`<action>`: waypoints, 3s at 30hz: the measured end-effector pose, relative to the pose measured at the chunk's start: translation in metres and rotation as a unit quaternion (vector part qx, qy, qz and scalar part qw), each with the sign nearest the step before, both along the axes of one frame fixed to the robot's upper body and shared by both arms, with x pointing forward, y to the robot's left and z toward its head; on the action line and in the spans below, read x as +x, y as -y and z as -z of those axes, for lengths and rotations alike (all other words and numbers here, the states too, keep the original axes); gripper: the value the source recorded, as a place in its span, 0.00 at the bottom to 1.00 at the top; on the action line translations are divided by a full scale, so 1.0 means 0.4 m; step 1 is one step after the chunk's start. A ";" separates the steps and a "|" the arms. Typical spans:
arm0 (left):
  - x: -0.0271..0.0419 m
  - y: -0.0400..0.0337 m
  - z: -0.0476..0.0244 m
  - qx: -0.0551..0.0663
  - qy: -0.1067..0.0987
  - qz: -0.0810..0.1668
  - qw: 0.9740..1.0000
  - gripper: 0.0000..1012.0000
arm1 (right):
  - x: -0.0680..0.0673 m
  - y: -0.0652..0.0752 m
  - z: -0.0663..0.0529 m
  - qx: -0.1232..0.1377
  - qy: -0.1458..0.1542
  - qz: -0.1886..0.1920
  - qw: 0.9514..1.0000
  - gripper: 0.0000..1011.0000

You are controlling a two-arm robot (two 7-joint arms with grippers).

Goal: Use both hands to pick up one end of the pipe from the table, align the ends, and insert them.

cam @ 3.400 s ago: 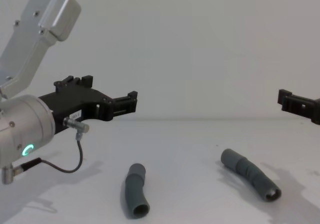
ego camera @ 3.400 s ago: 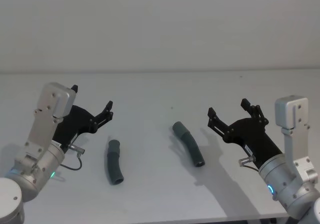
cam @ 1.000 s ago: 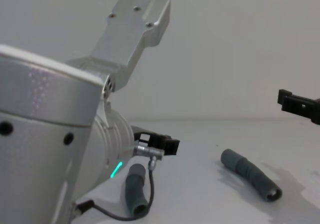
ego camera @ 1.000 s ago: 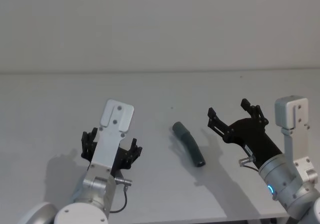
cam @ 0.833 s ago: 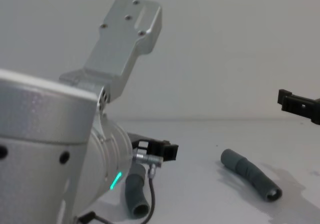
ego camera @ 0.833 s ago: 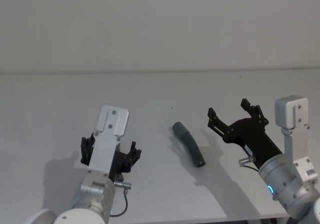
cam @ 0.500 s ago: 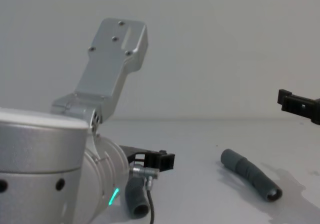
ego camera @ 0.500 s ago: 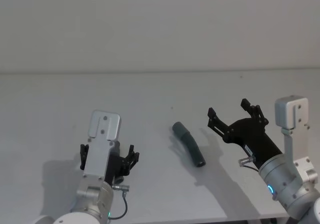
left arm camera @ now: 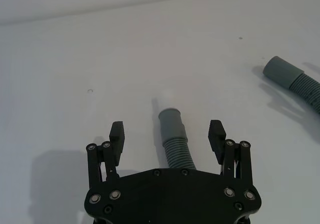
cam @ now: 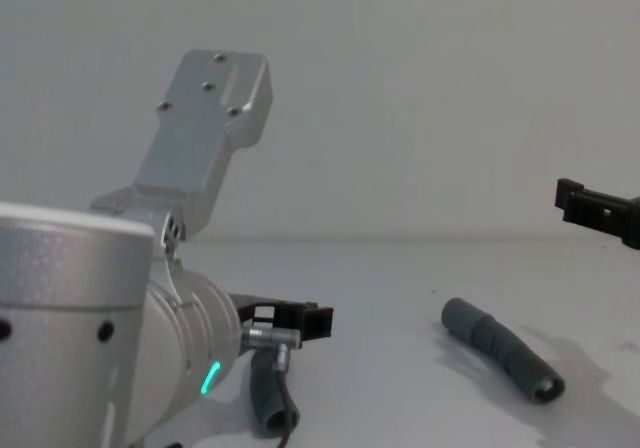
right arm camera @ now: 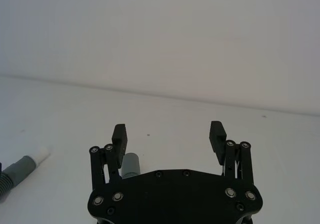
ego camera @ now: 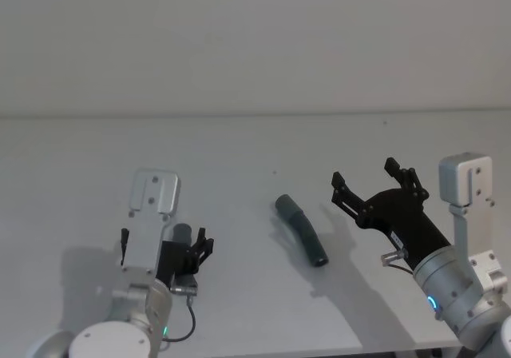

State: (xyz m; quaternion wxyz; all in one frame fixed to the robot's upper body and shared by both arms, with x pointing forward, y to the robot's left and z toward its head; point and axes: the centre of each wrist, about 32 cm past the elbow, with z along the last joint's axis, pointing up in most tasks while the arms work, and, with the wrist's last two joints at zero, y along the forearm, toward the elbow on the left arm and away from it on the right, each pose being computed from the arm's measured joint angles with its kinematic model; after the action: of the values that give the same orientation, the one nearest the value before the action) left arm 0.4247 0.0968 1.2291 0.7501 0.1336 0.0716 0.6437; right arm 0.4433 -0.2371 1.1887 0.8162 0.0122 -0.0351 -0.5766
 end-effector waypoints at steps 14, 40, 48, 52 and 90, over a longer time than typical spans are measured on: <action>0.043 -0.011 -0.027 0.001 -0.039 0.005 0.999 0.99 | 0.000 0.000 0.000 0.000 0.000 0.000 1.000 0.99; 0.104 0.004 0.003 -0.017 -0.073 0.025 0.997 0.99 | 0.000 0.000 0.000 0.000 0.000 0.000 1.000 0.99; 0.111 0.010 0.009 -0.017 -0.078 0.028 0.996 0.99 | 0.000 0.000 0.000 0.000 0.000 0.000 1.000 0.99; 0.113 0.014 0.013 -0.016 -0.082 0.029 0.996 0.99 | 0.000 0.000 0.000 0.000 0.000 0.000 1.000 0.99; 0.138 0.040 0.025 -0.008 -0.085 0.036 0.996 0.38 | 0.000 0.000 0.000 0.000 0.000 0.000 1.000 0.99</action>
State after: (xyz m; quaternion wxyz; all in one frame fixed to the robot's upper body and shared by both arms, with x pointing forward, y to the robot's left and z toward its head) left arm 0.4799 0.0810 1.2190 0.7647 0.1846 0.1357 0.6023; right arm 0.4433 -0.2371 1.1887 0.8162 0.0122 -0.0351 -0.5766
